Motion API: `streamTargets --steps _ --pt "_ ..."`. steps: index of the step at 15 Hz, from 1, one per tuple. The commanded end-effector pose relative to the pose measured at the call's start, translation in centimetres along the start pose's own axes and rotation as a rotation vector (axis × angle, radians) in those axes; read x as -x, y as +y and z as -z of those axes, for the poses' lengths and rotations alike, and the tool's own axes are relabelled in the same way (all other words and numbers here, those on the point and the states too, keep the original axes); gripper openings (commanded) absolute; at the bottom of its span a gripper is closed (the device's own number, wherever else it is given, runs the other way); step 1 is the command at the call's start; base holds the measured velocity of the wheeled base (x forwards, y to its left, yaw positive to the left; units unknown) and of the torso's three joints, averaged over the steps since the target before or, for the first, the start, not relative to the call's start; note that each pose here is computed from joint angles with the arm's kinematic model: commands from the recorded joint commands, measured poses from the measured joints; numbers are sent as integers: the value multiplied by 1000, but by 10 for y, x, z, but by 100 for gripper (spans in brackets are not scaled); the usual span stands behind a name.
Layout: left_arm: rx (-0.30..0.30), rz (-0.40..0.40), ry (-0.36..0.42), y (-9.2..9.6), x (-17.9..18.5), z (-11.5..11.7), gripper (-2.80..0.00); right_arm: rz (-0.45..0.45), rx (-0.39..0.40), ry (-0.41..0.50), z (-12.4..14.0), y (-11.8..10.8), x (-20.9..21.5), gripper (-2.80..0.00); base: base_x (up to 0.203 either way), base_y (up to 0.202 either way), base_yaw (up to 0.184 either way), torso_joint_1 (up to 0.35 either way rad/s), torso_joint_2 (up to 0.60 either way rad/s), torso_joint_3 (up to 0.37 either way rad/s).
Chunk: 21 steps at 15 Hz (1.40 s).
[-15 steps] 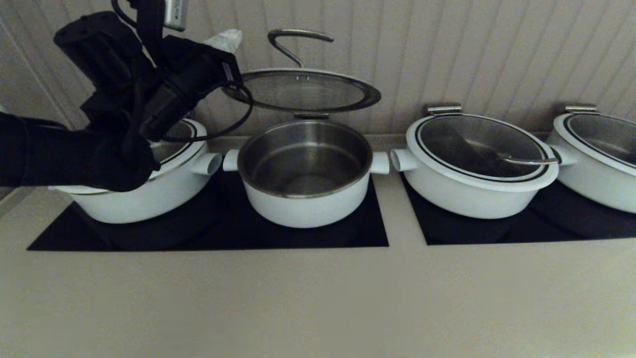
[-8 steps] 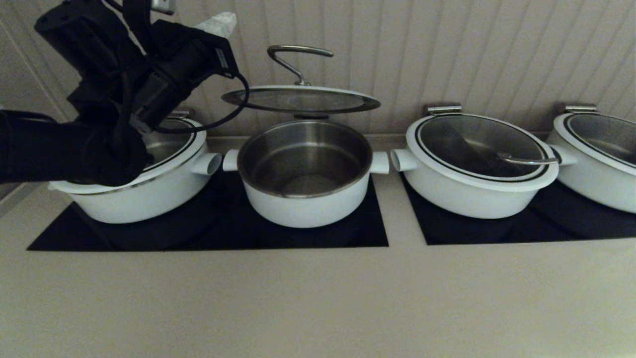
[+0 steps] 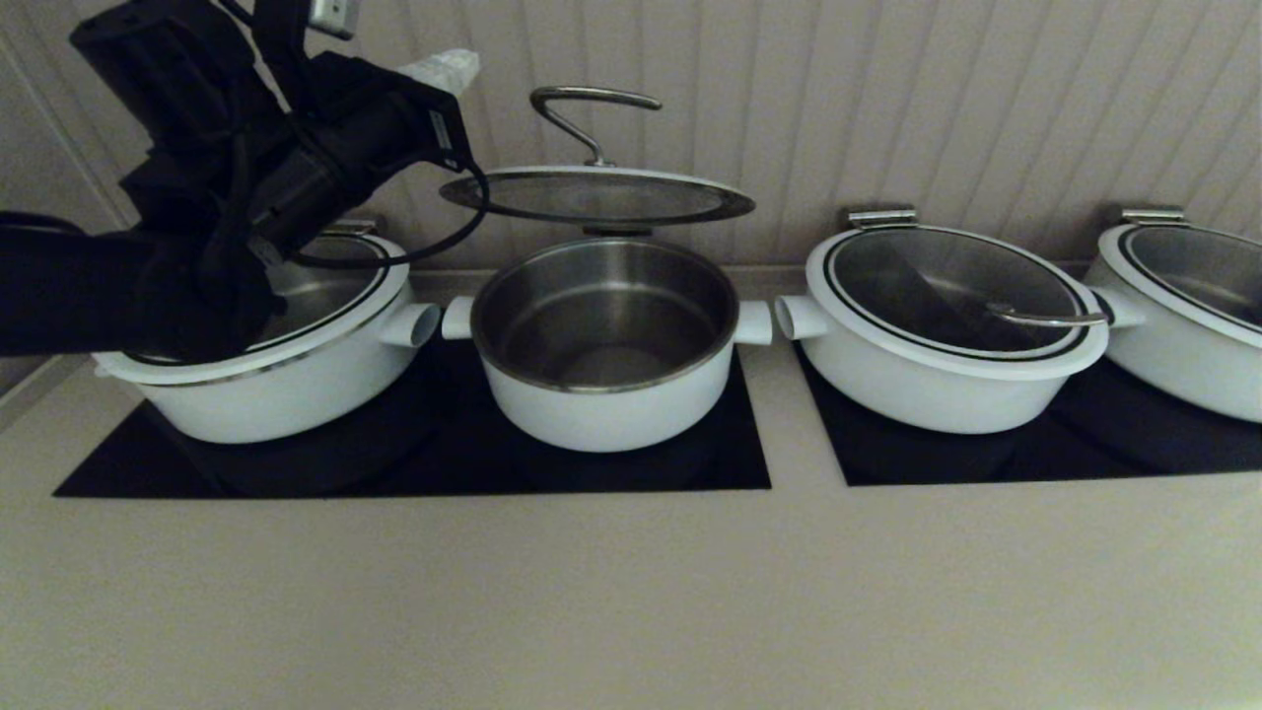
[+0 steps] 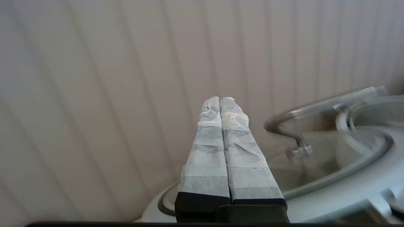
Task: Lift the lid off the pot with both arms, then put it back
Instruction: Close the pot lid
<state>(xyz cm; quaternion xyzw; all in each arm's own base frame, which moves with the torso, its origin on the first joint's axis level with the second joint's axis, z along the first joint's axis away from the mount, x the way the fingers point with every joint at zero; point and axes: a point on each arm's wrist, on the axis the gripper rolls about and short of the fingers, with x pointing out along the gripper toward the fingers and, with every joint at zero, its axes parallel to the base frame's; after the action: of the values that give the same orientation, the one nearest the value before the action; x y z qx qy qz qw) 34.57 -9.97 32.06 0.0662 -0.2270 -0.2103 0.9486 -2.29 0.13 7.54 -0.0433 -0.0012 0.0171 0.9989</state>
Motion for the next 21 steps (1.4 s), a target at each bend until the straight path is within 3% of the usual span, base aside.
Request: streamTargets --steps 1,4,12,15,21 --pt "-58 57 -13 3 -3 3 -280 -1 1 1 0 0 0 -280 0 0 0 0 0 0" --pt "-139 142 -20 6 -8 6 -280 -1 1 1 0 0 0 -280 0 0 0 0 0 0" --pt "-192 275 -4 10 -20 15 -280 -1 1 1 0 0 0 -280 0 0 0 0 0 0" --pt "-246 290 20 10 -20 27 -280 -1 1 1 0 0 0 -280 0 0 0 0 0 0" --pt "-264 277 64 20 -20 42 -280 -1 1 1 0 0 0 -280 0 0 0 0 0 0"
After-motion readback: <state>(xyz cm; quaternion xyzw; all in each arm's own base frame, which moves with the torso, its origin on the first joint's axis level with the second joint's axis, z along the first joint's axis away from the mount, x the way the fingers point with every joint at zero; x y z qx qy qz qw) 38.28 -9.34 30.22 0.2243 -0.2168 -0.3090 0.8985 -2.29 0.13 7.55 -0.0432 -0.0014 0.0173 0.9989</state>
